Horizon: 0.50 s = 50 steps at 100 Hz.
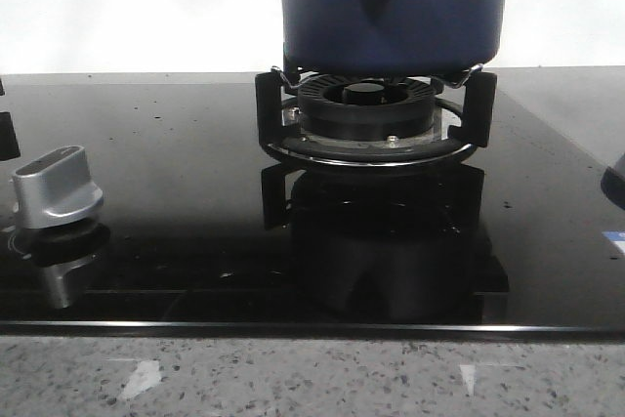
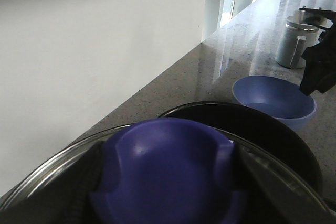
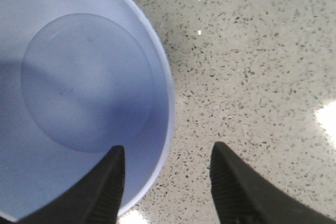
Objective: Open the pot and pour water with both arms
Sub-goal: 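Lower the right gripper onto the blue bowl rim and grasp it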
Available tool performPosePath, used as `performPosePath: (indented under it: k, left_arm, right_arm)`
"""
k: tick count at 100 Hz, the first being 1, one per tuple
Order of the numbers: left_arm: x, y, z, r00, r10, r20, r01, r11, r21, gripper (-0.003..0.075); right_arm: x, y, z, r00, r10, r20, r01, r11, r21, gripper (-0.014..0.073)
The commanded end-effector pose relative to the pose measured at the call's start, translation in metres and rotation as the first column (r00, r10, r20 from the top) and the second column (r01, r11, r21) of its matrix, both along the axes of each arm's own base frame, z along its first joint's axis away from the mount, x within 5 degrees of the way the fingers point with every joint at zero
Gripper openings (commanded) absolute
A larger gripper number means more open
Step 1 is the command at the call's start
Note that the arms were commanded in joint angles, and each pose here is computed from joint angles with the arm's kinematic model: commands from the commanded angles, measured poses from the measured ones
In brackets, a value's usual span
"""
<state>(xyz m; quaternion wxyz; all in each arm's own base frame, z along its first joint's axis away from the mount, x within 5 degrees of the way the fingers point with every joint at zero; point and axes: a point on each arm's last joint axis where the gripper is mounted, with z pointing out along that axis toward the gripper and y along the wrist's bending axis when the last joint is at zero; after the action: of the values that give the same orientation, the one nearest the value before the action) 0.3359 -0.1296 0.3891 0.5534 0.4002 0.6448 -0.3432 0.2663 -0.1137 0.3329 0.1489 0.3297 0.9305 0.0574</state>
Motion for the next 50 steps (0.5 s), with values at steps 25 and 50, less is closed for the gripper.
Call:
performPosePath:
  k: [25,50]
  left_arm:
    - [-0.016,0.003,0.039,0.998,0.009,0.065,0.000,0.992,-0.125,0.0321]
    - [-0.015,0.003,0.039,0.998,0.024,0.065,-0.016,0.992,-0.125,0.0321]
  right_arm:
    - [0.006,-0.003,0.005,0.999,-0.010,0.036,0.009,1.000,0.008,0.0285]
    - [0.012,-0.004,-0.001,0.999,-0.014,0.037,0.013,1.000,0.025,0.0169]
